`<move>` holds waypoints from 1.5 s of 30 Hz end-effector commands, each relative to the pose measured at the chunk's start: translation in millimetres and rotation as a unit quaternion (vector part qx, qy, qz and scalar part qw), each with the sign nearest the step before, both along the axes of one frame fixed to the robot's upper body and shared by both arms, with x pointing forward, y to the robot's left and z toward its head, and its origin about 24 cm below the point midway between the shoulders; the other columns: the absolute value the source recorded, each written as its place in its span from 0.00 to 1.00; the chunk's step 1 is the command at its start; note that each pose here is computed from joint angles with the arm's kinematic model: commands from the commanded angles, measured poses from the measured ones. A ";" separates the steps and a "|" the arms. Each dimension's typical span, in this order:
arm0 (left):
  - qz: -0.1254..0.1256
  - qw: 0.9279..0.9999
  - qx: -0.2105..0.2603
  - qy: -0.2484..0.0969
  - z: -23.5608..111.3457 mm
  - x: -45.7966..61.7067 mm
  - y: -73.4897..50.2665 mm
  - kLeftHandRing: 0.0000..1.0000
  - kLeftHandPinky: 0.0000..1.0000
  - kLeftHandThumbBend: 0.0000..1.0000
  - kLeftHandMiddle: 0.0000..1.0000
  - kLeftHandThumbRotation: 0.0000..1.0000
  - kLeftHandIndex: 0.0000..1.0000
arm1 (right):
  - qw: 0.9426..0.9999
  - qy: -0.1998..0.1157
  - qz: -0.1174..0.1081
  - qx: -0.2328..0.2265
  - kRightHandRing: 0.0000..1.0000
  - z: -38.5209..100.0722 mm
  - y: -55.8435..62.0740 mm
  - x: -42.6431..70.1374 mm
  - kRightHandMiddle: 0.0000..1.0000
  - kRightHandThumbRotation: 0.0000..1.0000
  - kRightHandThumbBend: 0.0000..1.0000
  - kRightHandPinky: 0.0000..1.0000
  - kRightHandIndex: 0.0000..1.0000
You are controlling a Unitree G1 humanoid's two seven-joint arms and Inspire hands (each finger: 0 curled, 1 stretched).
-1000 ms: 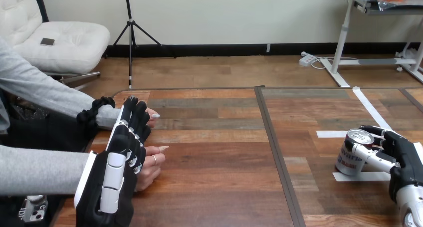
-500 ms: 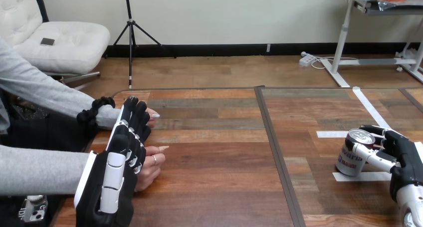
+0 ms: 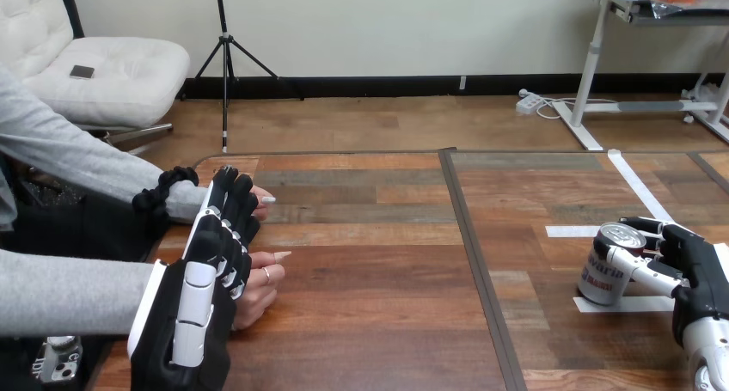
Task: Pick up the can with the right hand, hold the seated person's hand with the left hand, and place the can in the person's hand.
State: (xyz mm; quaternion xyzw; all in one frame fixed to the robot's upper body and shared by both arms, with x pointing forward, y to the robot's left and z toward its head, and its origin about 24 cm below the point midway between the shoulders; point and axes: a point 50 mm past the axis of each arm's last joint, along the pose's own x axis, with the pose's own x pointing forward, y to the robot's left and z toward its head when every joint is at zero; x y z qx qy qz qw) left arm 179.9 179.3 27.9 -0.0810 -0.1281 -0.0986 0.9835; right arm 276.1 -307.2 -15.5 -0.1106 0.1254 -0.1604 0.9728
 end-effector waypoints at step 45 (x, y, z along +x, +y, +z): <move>-0.001 0.999 -0.001 -0.050 15.5 9.9 0.4 1.00 1.00 0.61 1.00 0.95 1.00 | 0.997 -0.076 0.003 -0.009 0.38 26.2 7.6 21.2 0.43 0.00 0.87 0.35 0.43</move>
